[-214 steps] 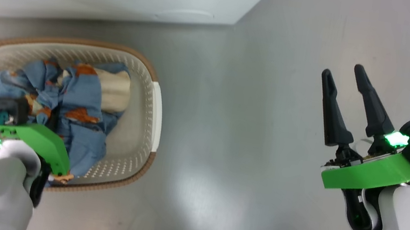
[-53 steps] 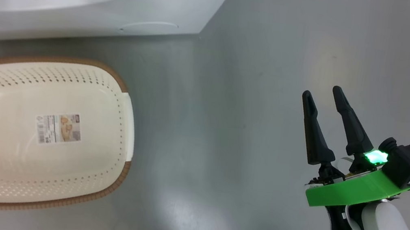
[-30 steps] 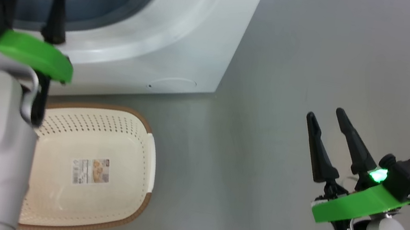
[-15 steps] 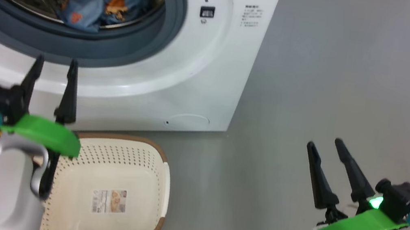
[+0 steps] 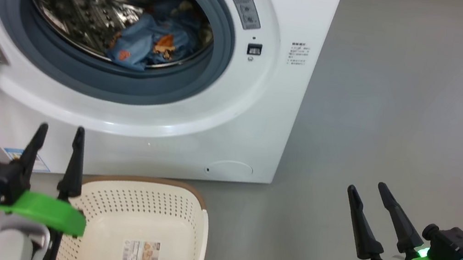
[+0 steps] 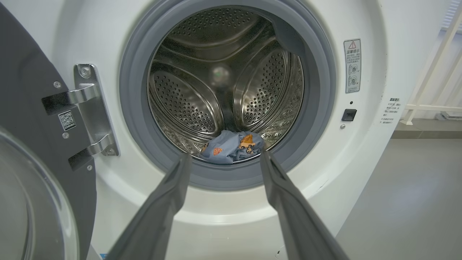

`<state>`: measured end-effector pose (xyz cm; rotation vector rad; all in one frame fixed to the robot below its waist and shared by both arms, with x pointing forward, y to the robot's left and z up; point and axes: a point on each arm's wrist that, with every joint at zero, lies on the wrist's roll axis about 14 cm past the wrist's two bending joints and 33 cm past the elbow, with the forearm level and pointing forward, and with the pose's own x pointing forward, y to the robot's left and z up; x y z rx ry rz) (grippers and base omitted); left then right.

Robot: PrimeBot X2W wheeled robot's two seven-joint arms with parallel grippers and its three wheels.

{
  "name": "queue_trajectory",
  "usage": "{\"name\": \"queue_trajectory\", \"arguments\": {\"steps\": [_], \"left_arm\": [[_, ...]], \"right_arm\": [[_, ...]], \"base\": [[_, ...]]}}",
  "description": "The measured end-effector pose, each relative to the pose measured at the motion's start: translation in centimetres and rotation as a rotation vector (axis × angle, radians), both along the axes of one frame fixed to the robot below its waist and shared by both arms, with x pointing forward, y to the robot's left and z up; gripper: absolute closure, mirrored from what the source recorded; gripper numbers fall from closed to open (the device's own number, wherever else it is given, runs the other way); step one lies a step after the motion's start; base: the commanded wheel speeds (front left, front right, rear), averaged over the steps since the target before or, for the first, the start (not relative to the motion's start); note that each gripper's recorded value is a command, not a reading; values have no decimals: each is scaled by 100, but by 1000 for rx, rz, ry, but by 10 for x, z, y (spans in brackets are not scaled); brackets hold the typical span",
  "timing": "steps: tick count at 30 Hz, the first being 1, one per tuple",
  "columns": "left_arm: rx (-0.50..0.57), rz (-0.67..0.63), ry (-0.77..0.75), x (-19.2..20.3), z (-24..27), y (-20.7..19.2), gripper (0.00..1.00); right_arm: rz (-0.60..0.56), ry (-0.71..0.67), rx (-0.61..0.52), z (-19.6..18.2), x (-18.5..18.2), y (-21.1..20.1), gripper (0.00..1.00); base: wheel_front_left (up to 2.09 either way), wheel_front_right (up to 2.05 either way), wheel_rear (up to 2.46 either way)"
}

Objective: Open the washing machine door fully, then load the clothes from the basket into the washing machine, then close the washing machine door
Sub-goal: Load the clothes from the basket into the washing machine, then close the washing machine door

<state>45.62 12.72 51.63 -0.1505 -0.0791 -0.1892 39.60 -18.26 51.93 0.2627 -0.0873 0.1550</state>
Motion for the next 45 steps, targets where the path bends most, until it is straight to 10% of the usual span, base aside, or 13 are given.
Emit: {"name": "queue_trajectory", "arguments": {"steps": [17, 45], "left_arm": [[-17, 93, 14, -74, -10, 33, 0], [-48, 112, 8, -84, -8, 38, 0]], "right_arm": [[35, -26, -5, 9, -19, 9, 0], [36, -34, -6, 12, -17, 9, 0]], "base": [[0, 0, 0], [0, 0, 0]]}}
